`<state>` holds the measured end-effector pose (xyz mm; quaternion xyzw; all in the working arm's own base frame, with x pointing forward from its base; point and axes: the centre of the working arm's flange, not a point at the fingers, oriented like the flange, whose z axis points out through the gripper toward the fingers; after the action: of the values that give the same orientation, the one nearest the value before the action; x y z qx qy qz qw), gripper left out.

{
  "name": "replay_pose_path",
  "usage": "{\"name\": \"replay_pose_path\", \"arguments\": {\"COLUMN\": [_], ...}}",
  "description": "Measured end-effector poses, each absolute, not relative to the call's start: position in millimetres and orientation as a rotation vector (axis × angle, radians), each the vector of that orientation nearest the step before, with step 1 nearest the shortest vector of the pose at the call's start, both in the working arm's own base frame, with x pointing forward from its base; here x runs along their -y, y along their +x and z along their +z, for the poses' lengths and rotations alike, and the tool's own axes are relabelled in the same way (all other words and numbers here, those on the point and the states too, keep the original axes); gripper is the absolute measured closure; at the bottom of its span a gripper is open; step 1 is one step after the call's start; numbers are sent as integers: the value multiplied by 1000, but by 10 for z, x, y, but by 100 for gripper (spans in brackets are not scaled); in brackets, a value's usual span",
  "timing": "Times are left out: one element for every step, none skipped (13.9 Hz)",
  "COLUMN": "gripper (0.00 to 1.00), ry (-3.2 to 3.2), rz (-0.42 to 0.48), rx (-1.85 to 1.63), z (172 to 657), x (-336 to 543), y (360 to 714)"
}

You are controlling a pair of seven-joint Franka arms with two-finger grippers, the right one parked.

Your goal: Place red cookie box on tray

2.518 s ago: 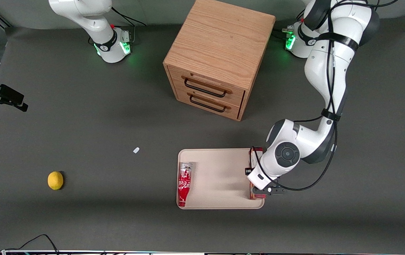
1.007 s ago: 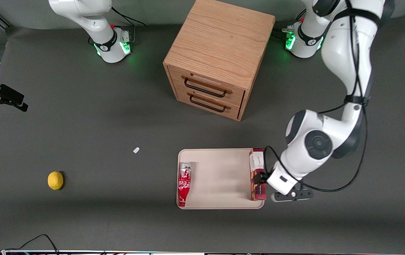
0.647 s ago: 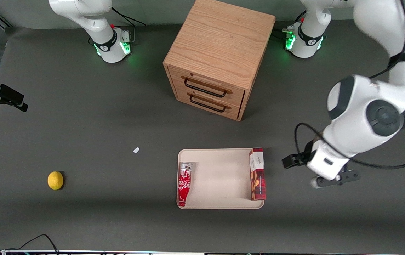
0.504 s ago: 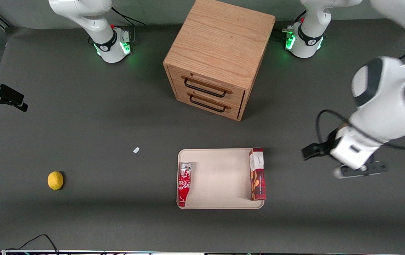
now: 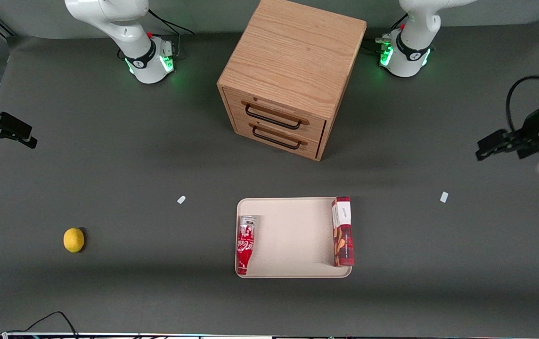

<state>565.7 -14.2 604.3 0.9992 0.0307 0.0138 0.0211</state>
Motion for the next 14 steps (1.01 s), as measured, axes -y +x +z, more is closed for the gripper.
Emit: {"name": "replay_pose_path", "arguments": {"gripper": [0,0,0,0,0,0,0,0,0,0,0,0,0,0], "ry": [3106,3113,3120,3124,3129,3135,3140,3144,3146,3148,3150,3151,3151,3152], "rz": [45,47,46,52,55,52,48,42,36,34,34,34,34,35], "rx": [-99,-98,-96,-94,-90,-74,-49,-26,-11,-4,1,10,22,33], "z": [6138,6213,6273,6311,6325,6310,6284,6251,6230,6223,6223,6224,6224,6225], "x": [131,148,170,182,184,180,173,165,158,155,154,152,152,152], "y": [5505,5372,5260,5193,5155,5145,5152,5159,5165,5169,5169,5169,5169,5168]}}
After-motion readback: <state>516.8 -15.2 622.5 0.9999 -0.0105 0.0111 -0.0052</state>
